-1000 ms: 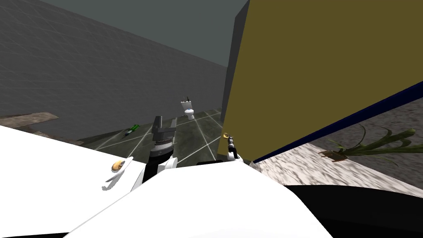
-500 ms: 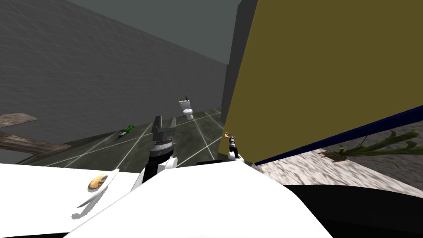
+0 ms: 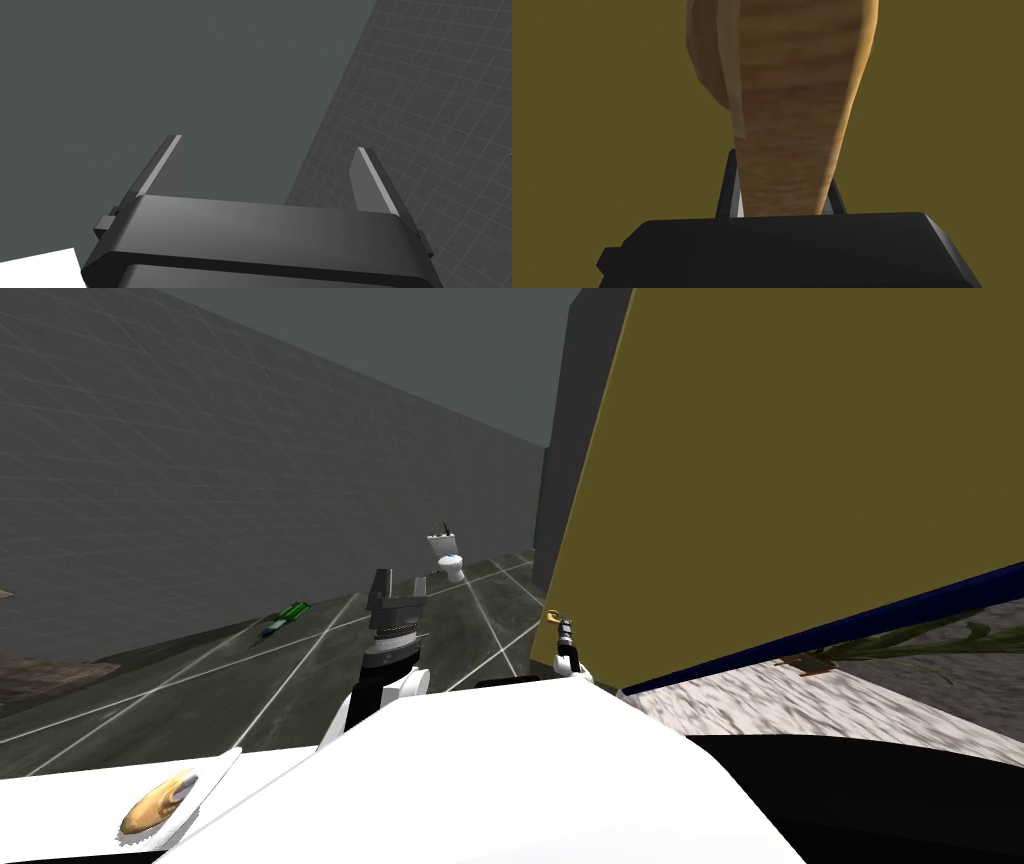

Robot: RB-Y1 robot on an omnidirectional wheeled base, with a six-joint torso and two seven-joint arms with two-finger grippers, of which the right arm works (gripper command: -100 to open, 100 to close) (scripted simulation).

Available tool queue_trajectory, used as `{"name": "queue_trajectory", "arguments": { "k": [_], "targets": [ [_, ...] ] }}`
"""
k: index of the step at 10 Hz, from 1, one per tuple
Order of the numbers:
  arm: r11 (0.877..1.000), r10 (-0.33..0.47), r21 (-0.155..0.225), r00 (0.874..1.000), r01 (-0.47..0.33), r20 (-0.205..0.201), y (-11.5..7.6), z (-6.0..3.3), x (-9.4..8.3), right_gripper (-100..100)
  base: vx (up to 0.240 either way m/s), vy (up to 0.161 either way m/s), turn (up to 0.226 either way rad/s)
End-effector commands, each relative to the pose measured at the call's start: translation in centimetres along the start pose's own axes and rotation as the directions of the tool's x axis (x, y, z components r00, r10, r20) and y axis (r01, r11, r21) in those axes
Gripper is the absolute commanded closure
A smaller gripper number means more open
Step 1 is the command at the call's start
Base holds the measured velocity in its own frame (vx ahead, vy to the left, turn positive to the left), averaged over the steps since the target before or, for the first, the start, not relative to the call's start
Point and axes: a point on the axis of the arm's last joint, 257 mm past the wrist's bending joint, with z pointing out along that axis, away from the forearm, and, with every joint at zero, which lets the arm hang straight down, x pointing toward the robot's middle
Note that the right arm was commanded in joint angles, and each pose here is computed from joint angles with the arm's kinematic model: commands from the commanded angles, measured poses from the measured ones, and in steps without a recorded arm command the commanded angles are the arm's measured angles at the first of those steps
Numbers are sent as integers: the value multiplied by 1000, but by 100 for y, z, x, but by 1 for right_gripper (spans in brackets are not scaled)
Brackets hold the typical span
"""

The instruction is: Push the door open

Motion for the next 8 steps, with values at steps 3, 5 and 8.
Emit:
{"name": "queue_trajectory", "arguments": {
  "k": [3, 5, 8],
  "targets": [
    [1000, 6, -10, 999, -6, 40, 55, 14, -153, 100, 119, 31, -43],
    [1000, 15, -6, 998, -15, 62, 39, 0, -207, 100, 154, 48, -54],
    [1000, 28, -1, 996, -28, 88, 13, -25, -256, 100, 173, 43, -56]
  ]
}}
